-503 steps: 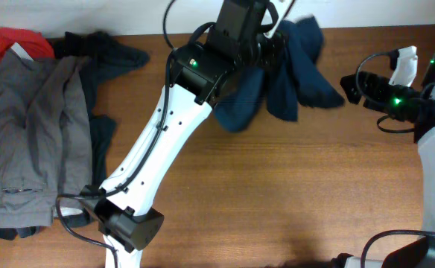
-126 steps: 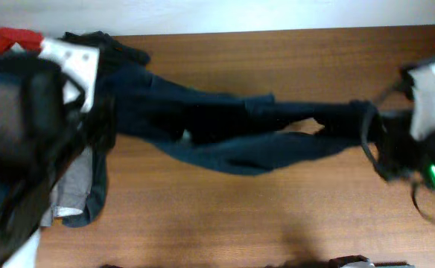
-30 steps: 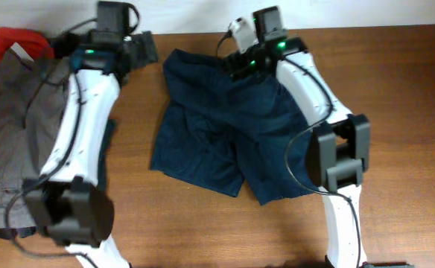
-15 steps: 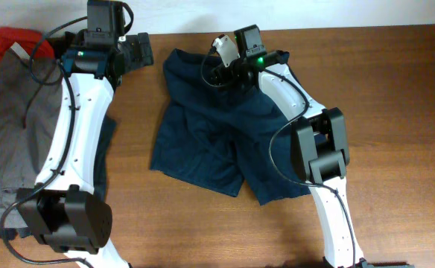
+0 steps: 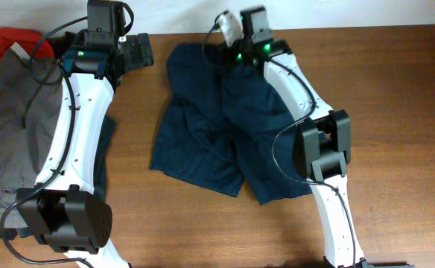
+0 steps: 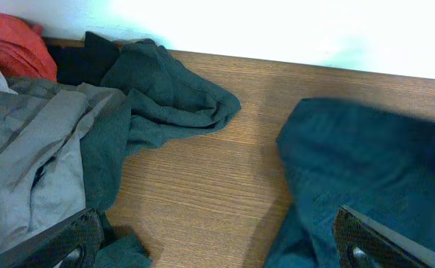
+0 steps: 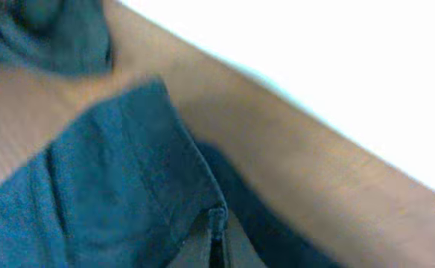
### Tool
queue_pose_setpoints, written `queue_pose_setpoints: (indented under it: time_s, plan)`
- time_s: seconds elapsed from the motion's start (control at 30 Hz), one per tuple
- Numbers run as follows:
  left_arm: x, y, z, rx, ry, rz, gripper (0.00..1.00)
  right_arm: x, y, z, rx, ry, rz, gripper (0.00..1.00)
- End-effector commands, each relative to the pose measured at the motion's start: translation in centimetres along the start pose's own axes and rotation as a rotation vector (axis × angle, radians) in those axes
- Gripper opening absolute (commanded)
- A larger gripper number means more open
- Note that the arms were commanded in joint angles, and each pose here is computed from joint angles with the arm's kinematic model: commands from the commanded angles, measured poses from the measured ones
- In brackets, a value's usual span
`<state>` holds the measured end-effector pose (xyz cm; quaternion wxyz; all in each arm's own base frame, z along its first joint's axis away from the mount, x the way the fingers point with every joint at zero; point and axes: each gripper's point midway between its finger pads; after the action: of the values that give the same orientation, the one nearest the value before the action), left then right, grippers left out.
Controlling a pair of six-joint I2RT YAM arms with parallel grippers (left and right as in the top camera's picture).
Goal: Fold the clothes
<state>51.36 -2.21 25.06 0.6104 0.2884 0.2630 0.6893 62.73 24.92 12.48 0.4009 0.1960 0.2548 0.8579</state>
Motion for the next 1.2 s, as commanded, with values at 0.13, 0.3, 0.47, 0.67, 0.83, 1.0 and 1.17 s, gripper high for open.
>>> queue_pose_setpoints:
  time_s: [0.13, 0.3, 0.47, 0.67, 0.83, 1.0, 1.17]
  plan:
    - [0.0, 0.3, 0.0, 0.001, -0.014, 0.000, 0.99, -3.6, 1.3, 3.3, -0.110, 0.015, -0.128, 0.04]
    - [0.1, 0.3, -0.3, 0.016, -0.017, 0.001, 0.99, -6.5, 0.9, 3.3, -0.149, 0.015, -0.240, 0.07]
    - [0.1, 0.3, -1.0, 0.041, -0.022, 0.003, 0.99, -8.8, 2.7, 3.9, -0.168, -0.088, -0.294, 0.99]
    - [-0.1, 0.3, -2.1, 0.085, -0.030, -0.013, 0.99, -8.3, 9.2, 4.5, -0.059, -0.175, -0.287, 0.99]
    - [-2.8, -0.3, -3.7, 0.145, -0.111, -0.164, 0.99, -6.8, 16.2, 2.2, 0.126, -0.260, -0.295, 0.99]
    - [-3.9, -3.1, -6.6, 0.251, -0.141, -0.202, 0.96, -6.6, 19.2, -4.2, 0.370, -0.422, -0.300, 0.78]
    - [-5.8, -7.0, -10.3, 0.375, -0.136, -0.279, 0.65, -6.1, 19.8, -9.4, 0.554, -0.503, -0.285, 0.50]
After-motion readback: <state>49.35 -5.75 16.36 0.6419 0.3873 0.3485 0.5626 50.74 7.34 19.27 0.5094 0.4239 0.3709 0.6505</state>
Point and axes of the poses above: each gripper's point midway between its finger pads, its own y axis back along the fingers, its own x axis along the line the jaws close on, z = x × y, and after that the axes turned 5 degrees about -y, right-handed
